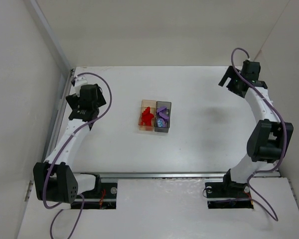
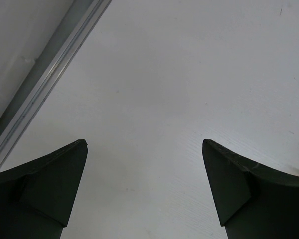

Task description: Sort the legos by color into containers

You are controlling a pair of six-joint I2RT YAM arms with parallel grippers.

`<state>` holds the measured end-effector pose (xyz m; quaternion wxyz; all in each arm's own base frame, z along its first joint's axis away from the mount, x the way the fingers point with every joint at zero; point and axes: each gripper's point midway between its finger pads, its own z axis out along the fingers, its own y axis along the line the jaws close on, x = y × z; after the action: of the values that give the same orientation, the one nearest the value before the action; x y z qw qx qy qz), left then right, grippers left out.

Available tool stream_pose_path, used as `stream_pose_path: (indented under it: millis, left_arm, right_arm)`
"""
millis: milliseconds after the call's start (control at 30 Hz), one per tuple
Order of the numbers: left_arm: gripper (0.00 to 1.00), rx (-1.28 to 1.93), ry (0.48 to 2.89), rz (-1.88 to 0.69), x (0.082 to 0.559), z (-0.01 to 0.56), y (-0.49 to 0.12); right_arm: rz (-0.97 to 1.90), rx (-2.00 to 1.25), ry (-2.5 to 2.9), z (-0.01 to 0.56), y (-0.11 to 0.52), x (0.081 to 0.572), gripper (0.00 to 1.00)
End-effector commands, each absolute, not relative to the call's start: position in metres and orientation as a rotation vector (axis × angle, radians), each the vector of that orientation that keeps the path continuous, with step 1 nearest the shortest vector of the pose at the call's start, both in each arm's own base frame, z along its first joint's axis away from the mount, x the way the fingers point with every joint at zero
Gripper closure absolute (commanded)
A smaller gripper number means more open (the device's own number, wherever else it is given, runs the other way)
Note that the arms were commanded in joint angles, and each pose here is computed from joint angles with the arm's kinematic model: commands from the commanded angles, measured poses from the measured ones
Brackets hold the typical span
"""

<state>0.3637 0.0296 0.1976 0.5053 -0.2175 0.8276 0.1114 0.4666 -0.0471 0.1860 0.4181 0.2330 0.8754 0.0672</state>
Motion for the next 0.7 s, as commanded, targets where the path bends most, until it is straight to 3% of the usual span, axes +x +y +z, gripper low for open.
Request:
stream_pose_path:
  millis: [0,667]
  left_arm:
    - [0.01,-0.558,1.950,0.247,0.363,0.203,0.032]
    - [0.01,-0.635,1.920,0.118,0.365,0.188,0.019]
  right_arm:
    - [0.141,0.483,2.131,0.221,-0.037,0.463,0.00]
    - [0.198,0.370,2.071,0.241,-0.026,0.460,0.00]
